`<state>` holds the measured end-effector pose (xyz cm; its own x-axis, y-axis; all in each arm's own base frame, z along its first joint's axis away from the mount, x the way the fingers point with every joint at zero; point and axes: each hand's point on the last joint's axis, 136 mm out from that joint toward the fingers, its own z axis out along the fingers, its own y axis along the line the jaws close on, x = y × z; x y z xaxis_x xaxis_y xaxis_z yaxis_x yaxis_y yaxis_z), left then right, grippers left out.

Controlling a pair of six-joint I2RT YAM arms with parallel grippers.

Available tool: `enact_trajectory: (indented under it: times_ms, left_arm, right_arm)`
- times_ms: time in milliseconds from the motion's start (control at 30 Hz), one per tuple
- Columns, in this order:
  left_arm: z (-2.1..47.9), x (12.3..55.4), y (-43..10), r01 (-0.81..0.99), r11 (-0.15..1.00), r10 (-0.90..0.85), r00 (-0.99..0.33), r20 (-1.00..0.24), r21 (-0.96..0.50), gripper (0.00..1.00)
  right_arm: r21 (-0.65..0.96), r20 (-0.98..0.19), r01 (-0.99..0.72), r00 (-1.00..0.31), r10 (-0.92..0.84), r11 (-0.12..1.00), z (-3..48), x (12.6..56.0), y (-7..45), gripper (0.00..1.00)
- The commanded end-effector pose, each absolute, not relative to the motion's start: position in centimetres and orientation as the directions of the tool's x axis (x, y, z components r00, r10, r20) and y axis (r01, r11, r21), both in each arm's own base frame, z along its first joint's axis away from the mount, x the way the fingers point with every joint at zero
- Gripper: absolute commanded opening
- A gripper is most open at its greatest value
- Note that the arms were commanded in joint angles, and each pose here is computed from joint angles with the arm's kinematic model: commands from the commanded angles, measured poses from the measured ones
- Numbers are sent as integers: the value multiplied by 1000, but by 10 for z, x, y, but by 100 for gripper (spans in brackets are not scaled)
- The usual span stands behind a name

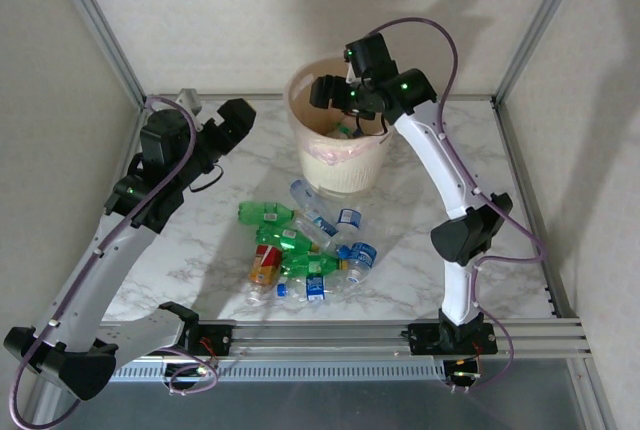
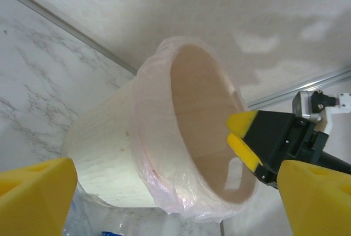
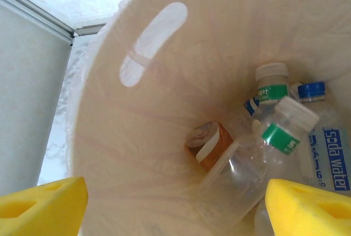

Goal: Put the plastic bottles in the bin

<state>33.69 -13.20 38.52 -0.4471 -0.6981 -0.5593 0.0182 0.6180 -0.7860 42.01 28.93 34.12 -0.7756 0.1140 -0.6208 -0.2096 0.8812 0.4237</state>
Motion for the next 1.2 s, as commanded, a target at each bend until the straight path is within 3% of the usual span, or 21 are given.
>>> enact_trajectory:
  times_ms: [0, 233, 400, 767, 967, 1167]
  left_arm:
    - [371, 340, -126, -19, 644, -691, -445, -570, -765, 94]
    - [327, 342, -125, -111, 666, -682, -494, -540, -738, 88]
    - [295, 333, -108, -223, 675, -702, -485, -521, -703, 85]
    - [251, 338, -112, -319, 630, -741, -521, -424, -708, 81]
    - [242, 339, -116, -327, 617, -746, -534, -398, -716, 80]
    - [242, 339, -114, -327, 621, -742, -537, -401, -713, 80]
  right_arm:
    - [427, -686, -257, -717, 126, 867, 379, 408, 283, 83]
    - [401, -786, -390, -612, 92, 829, 417, 352, 287, 81]
    - [383, -818, -514, -574, 24, 768, 415, 294, 306, 81]
    - [227, -709, -575, -651, -272, 786, 306, 210, 332, 86]
    - [177, -607, -577, -702, -373, 798, 232, 199, 334, 90]
    - [202, -574, -594, -716, -397, 779, 192, 200, 334, 94]
